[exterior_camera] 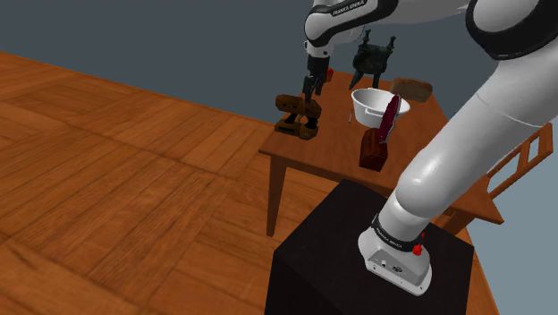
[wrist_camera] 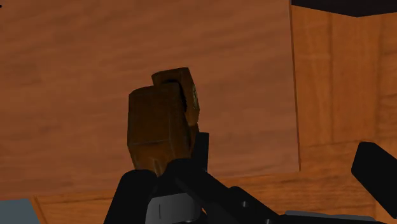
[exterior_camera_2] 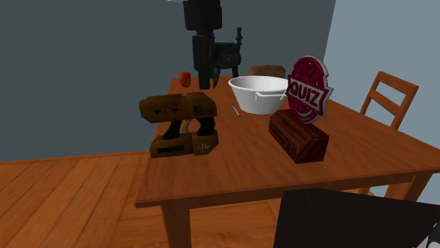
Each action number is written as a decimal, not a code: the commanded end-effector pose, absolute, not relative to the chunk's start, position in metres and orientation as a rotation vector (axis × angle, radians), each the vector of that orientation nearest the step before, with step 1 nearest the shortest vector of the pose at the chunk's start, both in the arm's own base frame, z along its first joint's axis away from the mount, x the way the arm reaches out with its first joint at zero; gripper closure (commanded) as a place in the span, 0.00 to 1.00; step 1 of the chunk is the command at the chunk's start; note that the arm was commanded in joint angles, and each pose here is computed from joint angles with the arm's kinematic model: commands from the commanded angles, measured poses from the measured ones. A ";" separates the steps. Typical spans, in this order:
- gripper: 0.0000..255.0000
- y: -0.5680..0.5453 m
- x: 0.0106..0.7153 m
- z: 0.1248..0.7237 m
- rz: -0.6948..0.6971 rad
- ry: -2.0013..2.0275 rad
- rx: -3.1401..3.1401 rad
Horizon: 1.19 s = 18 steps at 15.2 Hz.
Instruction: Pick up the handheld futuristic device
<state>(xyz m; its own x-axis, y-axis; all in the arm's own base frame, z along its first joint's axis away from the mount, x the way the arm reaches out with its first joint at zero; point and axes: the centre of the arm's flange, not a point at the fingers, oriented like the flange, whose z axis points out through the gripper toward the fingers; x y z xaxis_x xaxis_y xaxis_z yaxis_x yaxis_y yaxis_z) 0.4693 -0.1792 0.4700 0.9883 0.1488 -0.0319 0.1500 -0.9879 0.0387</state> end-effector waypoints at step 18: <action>0.00 -0.252 0.554 0.388 -0.046 0.387 3.057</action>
<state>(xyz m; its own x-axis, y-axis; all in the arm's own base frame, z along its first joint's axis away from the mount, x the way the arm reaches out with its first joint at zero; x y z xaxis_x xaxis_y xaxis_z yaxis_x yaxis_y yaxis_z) 0.5547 -0.2516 0.3896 0.9680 0.2481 -0.0377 0.2500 -0.9667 0.0552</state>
